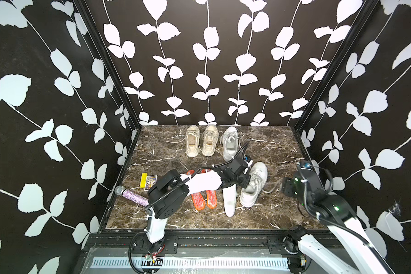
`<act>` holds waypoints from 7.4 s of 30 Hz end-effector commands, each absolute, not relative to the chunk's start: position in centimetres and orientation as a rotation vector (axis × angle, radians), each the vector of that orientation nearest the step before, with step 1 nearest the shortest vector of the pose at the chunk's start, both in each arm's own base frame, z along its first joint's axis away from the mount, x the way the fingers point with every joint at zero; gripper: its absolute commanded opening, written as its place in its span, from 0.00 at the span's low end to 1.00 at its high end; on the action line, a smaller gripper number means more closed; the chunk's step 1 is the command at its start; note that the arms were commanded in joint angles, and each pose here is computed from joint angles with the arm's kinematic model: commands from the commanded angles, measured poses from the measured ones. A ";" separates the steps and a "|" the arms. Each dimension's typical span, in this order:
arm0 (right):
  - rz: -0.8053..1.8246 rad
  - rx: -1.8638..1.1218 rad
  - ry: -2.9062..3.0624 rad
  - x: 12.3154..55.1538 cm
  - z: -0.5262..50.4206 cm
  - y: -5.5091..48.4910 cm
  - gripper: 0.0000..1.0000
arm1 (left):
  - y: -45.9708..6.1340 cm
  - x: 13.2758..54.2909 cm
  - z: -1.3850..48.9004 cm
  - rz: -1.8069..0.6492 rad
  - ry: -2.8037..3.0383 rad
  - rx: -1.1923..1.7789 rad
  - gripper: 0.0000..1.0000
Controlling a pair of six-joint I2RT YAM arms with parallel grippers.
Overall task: Remove the insole from the shoe
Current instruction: Untie the shoelace on the shoe, then remove the insole from the shoe.
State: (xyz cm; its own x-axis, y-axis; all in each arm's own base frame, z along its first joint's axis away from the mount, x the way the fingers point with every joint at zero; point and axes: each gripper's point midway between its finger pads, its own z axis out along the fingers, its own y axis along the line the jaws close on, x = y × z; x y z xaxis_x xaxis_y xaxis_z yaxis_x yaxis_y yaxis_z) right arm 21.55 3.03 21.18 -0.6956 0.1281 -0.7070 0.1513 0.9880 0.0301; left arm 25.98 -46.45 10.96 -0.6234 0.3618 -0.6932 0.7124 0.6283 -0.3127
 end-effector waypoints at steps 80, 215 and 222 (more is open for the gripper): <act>0.138 0.480 2.610 25.9 11.8 3.8 0.96 | -47.4 23.0 15.0 -0.856 2.119 0.893 0.00; 0.100 0.555 2.232 20.0 18.6 0.6 0.91 | -53.9 28.0 15.3 -0.047 1.664 1.581 0.06; 0.261 0.494 2.252 21.0 18.1 3.2 0.87 | -55.4 27.1 18.0 -0.307 1.739 1.479 0.00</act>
State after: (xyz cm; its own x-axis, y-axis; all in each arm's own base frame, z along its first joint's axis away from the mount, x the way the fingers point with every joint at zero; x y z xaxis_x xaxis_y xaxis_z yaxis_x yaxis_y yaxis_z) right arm 20.02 1.67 17.57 -0.6124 0.4115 -0.6750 0.3185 0.9099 0.2657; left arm 27.29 -53.54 12.81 0.0592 0.8288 -0.5564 0.8912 0.2073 0.4035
